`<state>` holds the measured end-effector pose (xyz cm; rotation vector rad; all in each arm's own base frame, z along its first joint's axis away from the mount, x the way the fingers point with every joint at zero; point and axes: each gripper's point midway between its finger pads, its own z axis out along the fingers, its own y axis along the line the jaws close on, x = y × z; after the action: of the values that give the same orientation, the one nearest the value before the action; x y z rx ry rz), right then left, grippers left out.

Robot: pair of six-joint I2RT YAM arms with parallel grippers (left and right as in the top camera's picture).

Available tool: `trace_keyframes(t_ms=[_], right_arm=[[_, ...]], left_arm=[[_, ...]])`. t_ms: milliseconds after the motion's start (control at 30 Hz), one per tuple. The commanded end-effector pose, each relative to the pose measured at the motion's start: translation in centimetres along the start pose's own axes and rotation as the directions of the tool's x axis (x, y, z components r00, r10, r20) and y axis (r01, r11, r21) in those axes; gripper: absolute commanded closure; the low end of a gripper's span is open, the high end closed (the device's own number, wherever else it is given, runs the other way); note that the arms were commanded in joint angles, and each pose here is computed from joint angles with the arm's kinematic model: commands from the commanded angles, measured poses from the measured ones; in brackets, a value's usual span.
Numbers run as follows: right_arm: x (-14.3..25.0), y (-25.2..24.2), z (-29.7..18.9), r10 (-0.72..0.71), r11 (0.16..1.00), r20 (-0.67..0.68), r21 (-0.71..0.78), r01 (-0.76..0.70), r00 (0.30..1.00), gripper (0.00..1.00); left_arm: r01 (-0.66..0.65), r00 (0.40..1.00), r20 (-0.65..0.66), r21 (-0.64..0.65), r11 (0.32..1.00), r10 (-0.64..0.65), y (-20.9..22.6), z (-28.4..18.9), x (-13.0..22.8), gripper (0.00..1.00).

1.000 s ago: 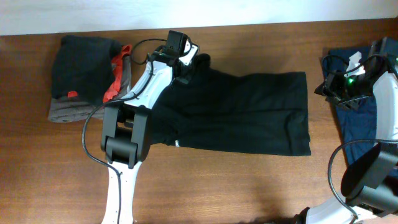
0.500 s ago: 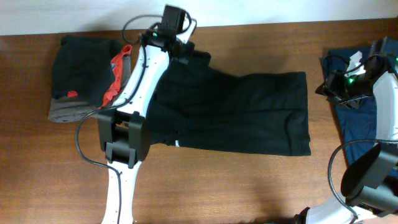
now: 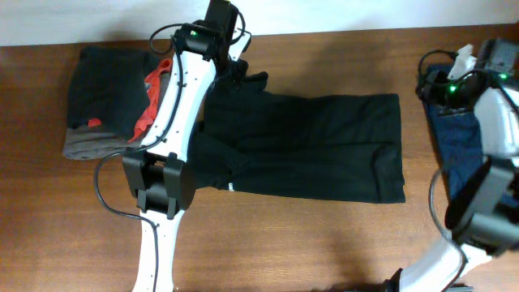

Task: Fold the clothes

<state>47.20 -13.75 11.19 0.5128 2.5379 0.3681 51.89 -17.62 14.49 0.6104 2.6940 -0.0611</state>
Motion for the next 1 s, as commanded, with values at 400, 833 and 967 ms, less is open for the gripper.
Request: trace_keyframes(t_ms=[400,833,967], right_arm=[[3.4,1.7,12.6,-0.079,0.990,-0.092,-0.128,0.067,0.993,0.47],[2.6,0.9,11.6,-0.103,0.991,-0.089,-0.099,0.094,0.991,0.90],[2.0,1.1,9.0,-0.127,0.988,-0.106,-0.104,0.116,0.986,0.96]], left_arm=[[0.036,0.998,-0.046,0.013,0.999,-0.036,0.4,-1.8,1.3,0.99],[0.042,0.999,-0.010,-0.055,0.998,-0.043,1.9,-4.3,1.0,1.00],[0.044,0.999,0.019,-0.088,0.995,-0.043,2.5,-6.1,0.8,1.00]])
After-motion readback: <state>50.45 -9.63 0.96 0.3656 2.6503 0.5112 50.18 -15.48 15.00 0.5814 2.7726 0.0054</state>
